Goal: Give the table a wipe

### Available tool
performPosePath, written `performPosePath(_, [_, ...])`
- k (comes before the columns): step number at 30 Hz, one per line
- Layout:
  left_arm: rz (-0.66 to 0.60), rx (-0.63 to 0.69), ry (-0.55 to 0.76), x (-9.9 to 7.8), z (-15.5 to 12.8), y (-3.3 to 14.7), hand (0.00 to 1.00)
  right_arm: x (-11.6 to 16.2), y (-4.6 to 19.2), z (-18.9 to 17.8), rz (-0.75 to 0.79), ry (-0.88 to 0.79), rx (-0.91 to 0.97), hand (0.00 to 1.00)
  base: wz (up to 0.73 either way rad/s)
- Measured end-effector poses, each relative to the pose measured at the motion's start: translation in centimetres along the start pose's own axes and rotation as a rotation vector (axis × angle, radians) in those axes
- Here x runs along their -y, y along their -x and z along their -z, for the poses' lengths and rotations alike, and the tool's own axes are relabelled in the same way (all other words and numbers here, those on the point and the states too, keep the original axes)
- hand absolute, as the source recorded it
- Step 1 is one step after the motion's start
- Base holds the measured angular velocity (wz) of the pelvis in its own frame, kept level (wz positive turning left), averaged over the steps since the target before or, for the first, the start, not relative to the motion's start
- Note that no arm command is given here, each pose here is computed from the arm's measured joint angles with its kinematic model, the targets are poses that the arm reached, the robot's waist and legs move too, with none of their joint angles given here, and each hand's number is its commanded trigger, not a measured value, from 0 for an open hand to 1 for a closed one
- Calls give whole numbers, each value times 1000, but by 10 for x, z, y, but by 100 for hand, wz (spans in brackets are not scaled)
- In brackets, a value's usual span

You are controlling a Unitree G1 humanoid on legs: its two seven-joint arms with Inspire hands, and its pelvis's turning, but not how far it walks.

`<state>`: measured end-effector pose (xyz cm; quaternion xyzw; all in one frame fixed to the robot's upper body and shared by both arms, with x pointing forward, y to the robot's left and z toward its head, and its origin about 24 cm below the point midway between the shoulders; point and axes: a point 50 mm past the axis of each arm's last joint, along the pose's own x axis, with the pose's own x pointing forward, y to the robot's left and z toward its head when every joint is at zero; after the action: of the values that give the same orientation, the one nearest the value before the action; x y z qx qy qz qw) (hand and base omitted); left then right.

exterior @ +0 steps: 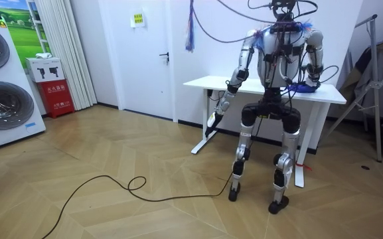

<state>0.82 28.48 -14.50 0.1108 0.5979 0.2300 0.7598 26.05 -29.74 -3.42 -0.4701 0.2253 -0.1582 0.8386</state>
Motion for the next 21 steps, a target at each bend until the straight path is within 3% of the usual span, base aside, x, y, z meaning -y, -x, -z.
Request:
performPosePath(4, [32,12,-52,8,0,2,0,-3,2,-2,9,27,8,0,-19])
performPosePath(13, [45,2,-32,10,3,3,0,4,16,-26,60,11,158,0,-11])
performPosePath(21, [60,102,13,19,-21,3,0,14,34,-52,96,-70,305,0,-14])
